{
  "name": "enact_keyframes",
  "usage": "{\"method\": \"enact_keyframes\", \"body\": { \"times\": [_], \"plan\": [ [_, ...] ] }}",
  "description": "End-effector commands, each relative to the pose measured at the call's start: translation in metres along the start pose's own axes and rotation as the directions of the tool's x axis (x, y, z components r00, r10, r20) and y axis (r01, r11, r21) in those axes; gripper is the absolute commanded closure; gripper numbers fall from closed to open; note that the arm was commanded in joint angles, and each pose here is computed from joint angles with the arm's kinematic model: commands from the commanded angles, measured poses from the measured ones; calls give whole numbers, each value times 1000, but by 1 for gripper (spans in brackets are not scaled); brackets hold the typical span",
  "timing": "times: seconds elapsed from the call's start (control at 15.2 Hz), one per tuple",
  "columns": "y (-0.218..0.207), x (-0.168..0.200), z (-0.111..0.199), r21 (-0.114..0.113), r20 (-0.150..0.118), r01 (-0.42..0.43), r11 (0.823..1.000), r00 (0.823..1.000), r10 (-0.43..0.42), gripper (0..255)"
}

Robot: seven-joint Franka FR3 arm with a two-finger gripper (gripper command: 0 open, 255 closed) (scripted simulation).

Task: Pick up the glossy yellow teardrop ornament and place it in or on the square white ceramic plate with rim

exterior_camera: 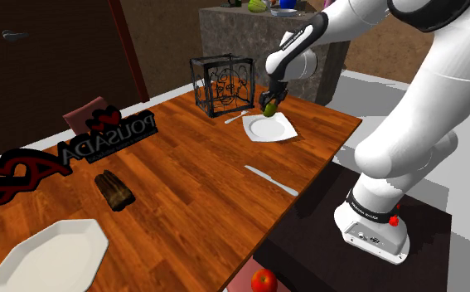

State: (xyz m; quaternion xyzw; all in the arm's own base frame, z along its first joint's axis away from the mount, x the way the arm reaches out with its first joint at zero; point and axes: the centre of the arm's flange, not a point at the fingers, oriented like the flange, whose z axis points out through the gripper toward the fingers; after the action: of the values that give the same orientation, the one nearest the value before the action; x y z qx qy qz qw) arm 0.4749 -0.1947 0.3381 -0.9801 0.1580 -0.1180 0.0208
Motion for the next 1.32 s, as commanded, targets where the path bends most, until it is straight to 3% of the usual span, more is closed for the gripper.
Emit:
{"method": "enact_keyframes", "body": {
  "times": [0.0, 0.59, 1.12, 1.19, 1.25],
  "plan": [
    [6, -1, 10, 0, 0, 1, 1000, 1000, -1, 255],
    [9, -11, 56, 0, 0, 1, 1000, 1000, -1, 255],
    [9, -11, 56, 0, 0, 1, 1000, 1000, -1, 255],
    [9, -11, 56, 0, 0, 1, 1000, 1000, -1, 0],
    [9, -11, 56, 0, 0, 1, 1000, 1000, -1, 0]
  ]
}}
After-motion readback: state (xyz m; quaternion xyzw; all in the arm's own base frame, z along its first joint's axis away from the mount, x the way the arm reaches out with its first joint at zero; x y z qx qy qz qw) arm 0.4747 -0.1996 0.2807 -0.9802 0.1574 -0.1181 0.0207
